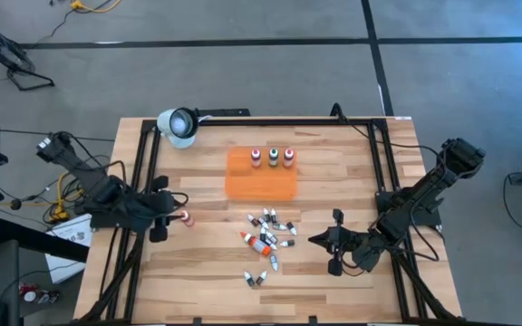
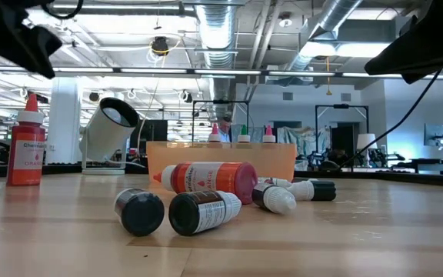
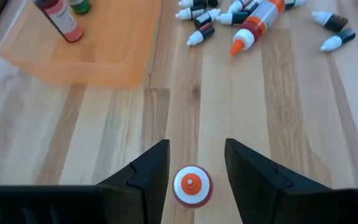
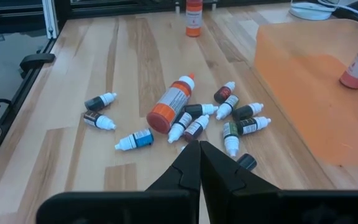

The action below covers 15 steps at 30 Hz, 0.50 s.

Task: Pick & Place food coloring
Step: Put the big orange food coloring bottle into the orange bin

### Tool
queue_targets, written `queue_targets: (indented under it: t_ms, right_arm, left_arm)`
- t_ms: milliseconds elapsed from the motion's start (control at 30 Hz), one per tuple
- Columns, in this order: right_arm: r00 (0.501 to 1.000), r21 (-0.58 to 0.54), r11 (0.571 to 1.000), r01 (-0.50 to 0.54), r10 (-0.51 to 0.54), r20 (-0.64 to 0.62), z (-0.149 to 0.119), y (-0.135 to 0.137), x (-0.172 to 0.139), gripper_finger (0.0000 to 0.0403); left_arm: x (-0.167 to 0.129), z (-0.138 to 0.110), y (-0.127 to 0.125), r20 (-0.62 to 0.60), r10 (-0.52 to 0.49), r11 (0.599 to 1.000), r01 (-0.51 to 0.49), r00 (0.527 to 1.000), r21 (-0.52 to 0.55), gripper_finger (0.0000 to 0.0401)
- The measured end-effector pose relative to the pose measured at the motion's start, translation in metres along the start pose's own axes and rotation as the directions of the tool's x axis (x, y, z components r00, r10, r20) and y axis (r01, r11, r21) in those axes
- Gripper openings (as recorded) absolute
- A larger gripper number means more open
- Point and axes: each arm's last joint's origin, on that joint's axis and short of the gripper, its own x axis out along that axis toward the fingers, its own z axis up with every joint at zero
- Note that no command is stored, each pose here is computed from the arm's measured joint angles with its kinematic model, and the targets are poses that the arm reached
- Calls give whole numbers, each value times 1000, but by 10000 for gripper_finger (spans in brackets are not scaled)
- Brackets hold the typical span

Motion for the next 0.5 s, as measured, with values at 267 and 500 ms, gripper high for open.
queue_targets:
  t_ms: [267,500]
  right_arm:
    - [1000,2,1000,0,0,2,0,0,0,1]
    - [1000,2,1000,0,0,2,0,0,0,1]
  left_arm:
    - [2,-8,-1,80,-20,1000,22,997,-19,149]
    - [6,-7,-4,80,20,998,-16,997,-54,149]
